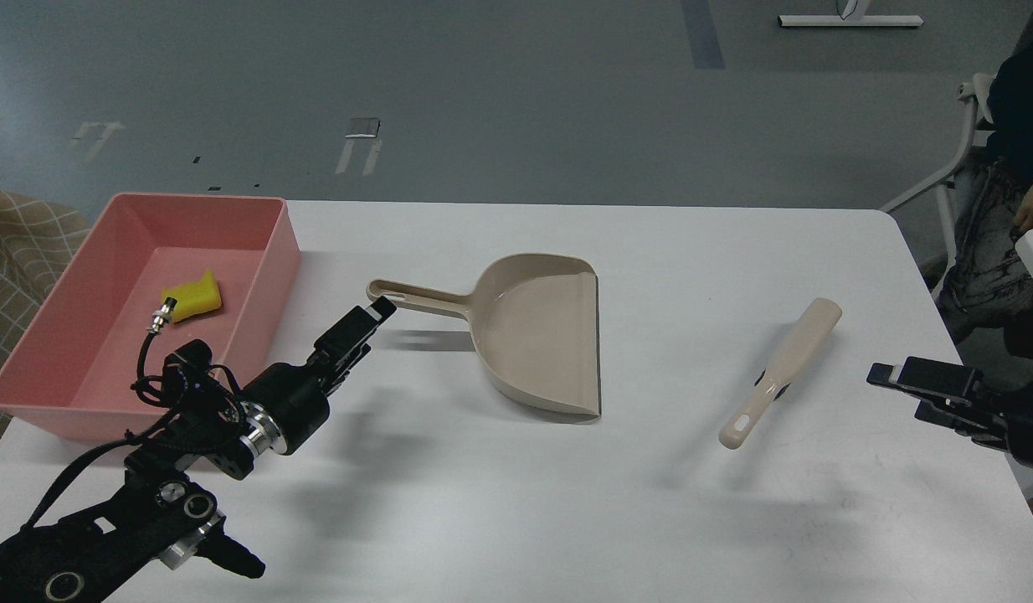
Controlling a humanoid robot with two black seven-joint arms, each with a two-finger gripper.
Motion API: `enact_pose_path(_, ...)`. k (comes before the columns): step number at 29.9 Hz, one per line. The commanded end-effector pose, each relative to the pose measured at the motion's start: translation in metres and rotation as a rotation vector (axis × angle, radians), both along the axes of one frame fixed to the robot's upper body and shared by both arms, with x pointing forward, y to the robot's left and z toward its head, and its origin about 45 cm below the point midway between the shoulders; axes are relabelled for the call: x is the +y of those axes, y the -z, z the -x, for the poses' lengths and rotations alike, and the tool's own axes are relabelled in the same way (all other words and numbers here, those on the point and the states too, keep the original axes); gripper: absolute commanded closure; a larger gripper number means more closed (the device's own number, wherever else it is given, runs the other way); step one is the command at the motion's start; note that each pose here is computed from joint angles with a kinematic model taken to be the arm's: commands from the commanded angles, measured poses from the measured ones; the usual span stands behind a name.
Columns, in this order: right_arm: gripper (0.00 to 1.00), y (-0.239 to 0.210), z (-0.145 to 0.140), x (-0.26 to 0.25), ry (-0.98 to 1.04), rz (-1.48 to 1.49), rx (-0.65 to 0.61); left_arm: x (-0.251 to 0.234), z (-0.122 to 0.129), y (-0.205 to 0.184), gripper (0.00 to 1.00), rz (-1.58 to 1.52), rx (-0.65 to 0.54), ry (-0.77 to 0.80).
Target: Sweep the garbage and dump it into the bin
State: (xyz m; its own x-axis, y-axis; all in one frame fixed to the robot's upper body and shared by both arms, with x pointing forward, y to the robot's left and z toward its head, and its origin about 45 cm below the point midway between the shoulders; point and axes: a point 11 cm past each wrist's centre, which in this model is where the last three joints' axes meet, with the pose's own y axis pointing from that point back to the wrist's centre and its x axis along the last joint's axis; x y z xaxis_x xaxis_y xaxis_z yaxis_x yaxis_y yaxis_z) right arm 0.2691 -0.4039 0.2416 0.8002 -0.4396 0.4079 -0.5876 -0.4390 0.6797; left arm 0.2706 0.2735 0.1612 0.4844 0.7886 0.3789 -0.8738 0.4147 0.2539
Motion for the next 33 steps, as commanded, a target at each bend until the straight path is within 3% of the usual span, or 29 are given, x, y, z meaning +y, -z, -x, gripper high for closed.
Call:
enact_pose_path(1,0.04,-0.035,-0.021,0.005,0.004,-0.07,-0.117,0.006,-0.004,-0.029,0.02,0.019,-0.043,0.039)
enact_pose_path(11,0.04,-0.145,-0.082,0.02,0.128,-0.445,-0.421,0.034,-0.052,-0.129,0.02,0.317,-0.157,0.046)
enact_pose_path(16,0.04,-0.168,-0.126,0.013,0.231,-0.657,-0.576,0.035,-0.112,-0.173,0.02,0.462,-0.247,-0.018)
enact_pose_path(17,0.04,-0.168,-0.126,0.013,0.231,-0.657,-0.576,0.035,-0.112,-0.173,0.02,0.462,-0.247,-0.018)
enact_pose_path(20,0.04,-0.159,-0.151,-0.003,0.351,-0.785,-0.618,0.033,-0.144,-0.169,0.02,0.511,-0.228,-0.063)
enact_pose_path(27,0.04,-0.155,-0.216,0.024,0.491,-1.06,-0.618,0.009,-0.2,-0.157,0.02,0.655,-0.184,-0.07)
enact_pose_path(33,0.03,-0.138,-0.241,0.069,0.5,-1.197,-0.532,-0.007,-0.216,-0.148,0.02,0.729,-0.171,-0.017)
